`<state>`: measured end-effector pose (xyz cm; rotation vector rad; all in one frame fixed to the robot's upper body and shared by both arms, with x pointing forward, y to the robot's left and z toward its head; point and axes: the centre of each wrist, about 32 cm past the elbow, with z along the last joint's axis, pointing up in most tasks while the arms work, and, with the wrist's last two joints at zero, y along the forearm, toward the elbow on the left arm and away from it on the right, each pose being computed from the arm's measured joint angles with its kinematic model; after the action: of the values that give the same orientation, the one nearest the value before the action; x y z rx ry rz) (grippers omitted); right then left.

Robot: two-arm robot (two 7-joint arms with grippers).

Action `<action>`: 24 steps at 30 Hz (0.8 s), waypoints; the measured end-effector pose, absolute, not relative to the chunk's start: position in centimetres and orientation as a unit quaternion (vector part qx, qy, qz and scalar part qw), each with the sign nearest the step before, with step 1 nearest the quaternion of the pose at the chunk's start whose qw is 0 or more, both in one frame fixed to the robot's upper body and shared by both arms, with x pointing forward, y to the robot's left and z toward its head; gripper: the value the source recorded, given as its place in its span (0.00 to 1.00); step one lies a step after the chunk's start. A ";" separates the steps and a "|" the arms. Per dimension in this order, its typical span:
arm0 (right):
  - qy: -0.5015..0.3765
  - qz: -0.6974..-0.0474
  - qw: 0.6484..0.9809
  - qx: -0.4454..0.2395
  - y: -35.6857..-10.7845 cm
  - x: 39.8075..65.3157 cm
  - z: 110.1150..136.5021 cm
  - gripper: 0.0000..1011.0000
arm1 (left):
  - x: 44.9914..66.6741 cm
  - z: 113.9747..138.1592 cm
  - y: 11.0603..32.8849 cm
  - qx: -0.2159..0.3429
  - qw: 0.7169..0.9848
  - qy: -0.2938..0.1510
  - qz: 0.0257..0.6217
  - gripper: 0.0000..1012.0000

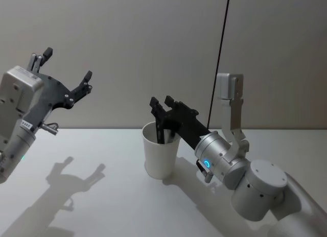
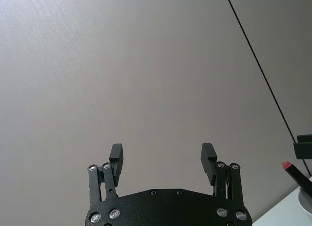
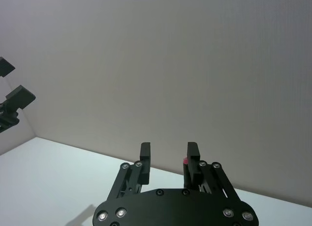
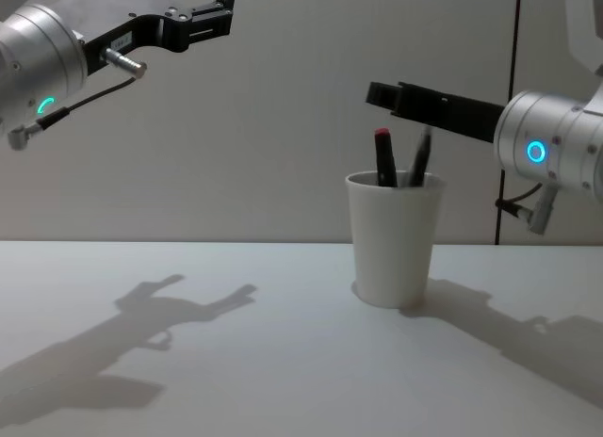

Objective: Place the pen into the pen holder.

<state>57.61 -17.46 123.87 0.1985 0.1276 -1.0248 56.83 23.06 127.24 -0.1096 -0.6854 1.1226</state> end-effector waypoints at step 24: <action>0.047 -0.491 0.862 0.116 -18.2 57.0 124.9 0.99 | 56.8 127.2 23.1 -0.051 0.789 -0.319 0.522 0.99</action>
<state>57.00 -18.22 124.89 0.2426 0.0991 -1.0290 56.82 23.07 127.22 -0.1091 -0.6864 1.1251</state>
